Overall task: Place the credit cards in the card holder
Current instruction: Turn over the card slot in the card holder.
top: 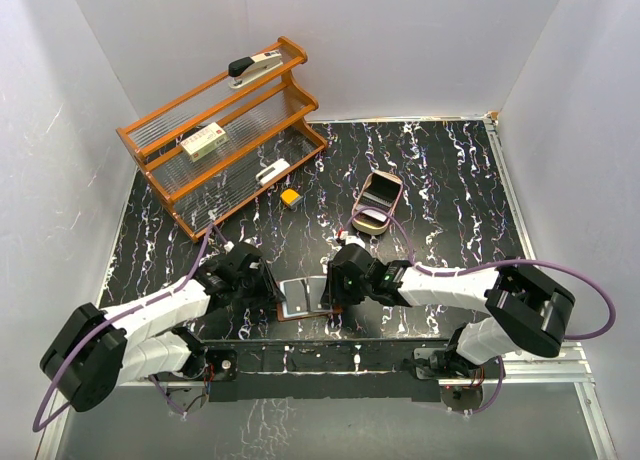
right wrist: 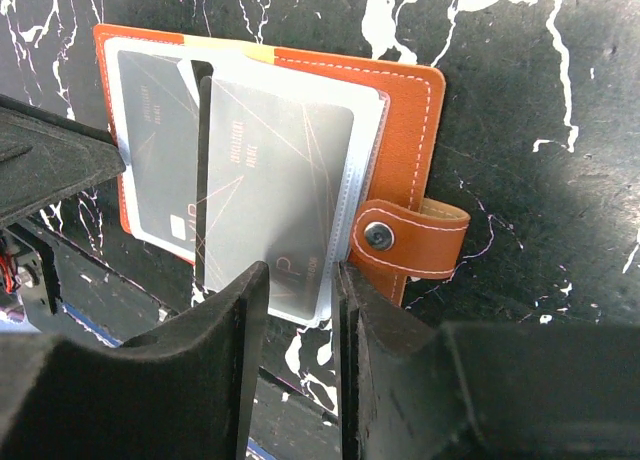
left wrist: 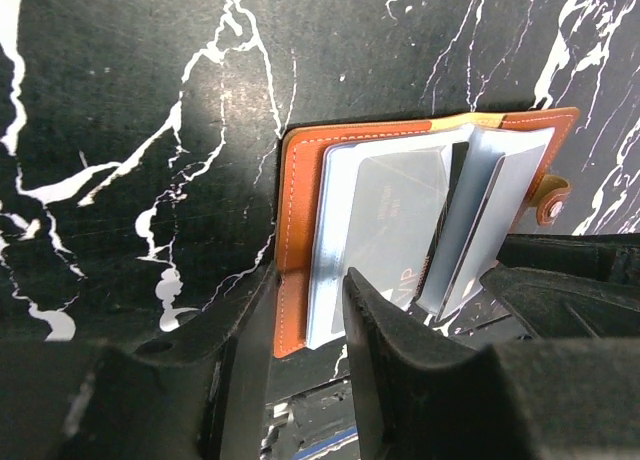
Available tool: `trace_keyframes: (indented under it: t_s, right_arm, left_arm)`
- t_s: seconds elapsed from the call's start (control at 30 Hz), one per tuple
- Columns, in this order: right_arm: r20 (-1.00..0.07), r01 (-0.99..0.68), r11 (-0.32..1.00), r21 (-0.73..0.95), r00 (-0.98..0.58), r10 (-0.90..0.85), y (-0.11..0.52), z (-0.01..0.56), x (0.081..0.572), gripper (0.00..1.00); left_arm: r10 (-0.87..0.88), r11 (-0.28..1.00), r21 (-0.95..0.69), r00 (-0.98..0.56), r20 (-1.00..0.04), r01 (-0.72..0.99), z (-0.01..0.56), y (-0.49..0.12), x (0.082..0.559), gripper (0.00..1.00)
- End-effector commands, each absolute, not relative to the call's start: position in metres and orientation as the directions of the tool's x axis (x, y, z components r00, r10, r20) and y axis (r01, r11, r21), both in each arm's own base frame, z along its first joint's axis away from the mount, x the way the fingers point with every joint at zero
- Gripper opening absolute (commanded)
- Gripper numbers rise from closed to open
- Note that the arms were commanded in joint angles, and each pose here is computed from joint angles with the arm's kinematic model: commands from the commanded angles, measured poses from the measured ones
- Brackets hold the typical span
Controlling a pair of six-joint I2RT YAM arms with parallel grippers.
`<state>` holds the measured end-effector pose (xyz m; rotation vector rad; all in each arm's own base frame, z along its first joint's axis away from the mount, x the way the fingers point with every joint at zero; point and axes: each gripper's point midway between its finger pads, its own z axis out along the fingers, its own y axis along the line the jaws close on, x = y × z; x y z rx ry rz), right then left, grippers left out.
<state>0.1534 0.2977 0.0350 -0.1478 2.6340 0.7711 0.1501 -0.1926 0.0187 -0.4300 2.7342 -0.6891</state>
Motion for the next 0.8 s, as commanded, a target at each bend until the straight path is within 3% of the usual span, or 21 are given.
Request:
trace_keyframes:
  t_s: [0.0,0.77]
  right_arm:
    - [-0.461,-0.257,0.779,0.573,-0.886,0.047,0.321,0.07,0.167,0.29]
    - [-0.469,-0.278,0.706,0.652,-0.879,0.087,0.333,0.095,0.165,0.35]
  left_arm:
    - [-0.327,0.847,-0.489,-0.93,-0.167,-0.21,0.009,-0.191,0.14,0.31]
    - [-0.322,0.855,-0.475,-0.932,-0.167,-0.21,0.016,-0.195,0.146,0.3]
